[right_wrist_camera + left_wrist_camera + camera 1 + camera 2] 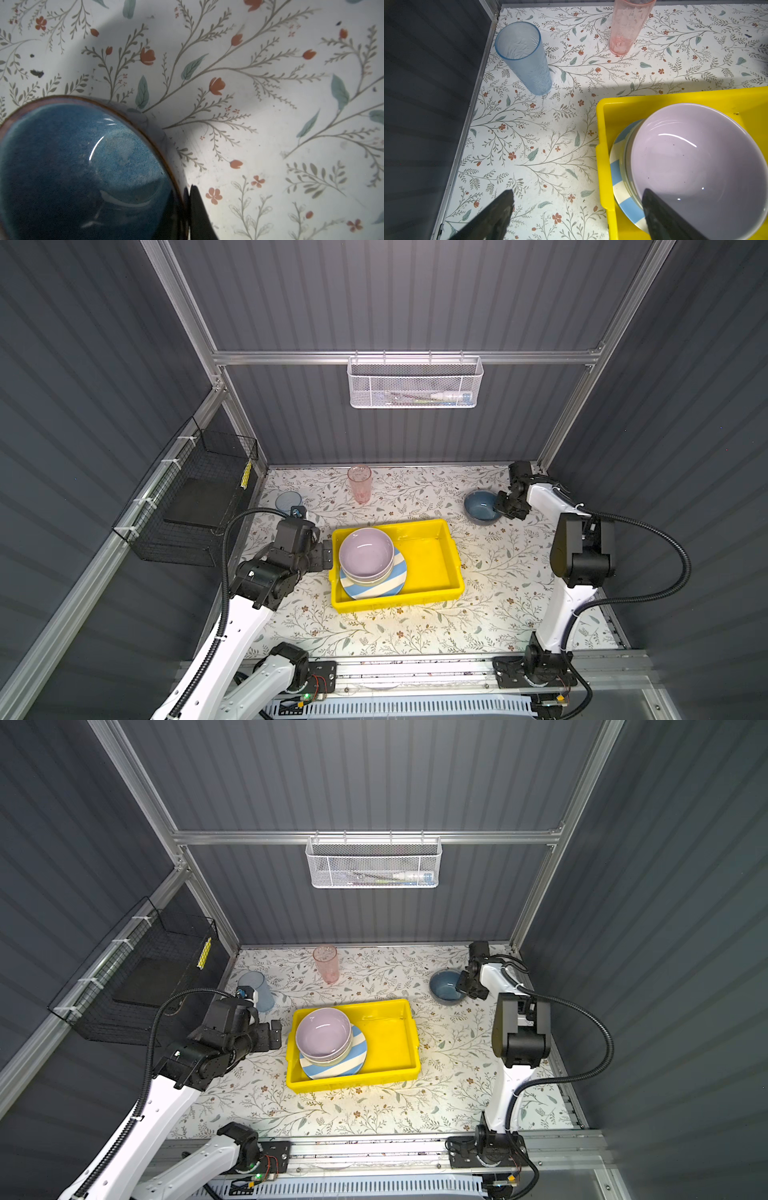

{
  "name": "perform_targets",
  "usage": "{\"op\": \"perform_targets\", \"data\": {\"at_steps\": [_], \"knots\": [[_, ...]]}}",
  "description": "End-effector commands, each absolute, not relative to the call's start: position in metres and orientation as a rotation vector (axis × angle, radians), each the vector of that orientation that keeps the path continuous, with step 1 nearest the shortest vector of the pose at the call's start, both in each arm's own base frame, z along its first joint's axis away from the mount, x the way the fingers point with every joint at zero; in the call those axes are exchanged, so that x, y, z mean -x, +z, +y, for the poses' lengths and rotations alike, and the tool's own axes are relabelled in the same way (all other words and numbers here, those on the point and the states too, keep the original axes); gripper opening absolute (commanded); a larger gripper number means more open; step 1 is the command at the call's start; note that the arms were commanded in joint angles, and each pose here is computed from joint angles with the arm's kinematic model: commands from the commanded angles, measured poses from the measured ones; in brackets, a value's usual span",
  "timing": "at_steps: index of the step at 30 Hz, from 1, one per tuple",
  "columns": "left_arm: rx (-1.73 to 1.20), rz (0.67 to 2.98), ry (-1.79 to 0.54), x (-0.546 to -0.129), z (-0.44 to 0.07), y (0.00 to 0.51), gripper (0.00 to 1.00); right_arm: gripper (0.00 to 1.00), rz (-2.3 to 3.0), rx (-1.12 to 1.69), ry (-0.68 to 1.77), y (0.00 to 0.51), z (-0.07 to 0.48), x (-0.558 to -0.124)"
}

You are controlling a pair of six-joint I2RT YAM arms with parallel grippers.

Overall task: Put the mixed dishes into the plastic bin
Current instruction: 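Close the right gripper on the dark blue bowl's rim and lift it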

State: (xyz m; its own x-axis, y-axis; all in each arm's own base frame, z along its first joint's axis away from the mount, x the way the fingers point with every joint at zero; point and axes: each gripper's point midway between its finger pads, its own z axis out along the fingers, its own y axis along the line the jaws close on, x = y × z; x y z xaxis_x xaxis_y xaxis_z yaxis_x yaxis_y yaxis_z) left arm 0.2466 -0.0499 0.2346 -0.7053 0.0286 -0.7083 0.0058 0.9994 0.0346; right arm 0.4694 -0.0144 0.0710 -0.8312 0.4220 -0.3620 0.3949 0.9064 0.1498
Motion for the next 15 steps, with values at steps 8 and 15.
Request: {"op": "perform_targets", "data": {"at_steps": [8,15], "knots": [[-0.025,2.362,0.032,-0.247,-0.05,0.229,0.98,0.0,2.536,-0.361,0.302,0.168,0.033,-0.471],[-0.015,2.368,0.027,-0.248,-0.051,0.226,0.98,0.0,2.518,-0.183,0.315,0.208,0.072,-0.462]]}}
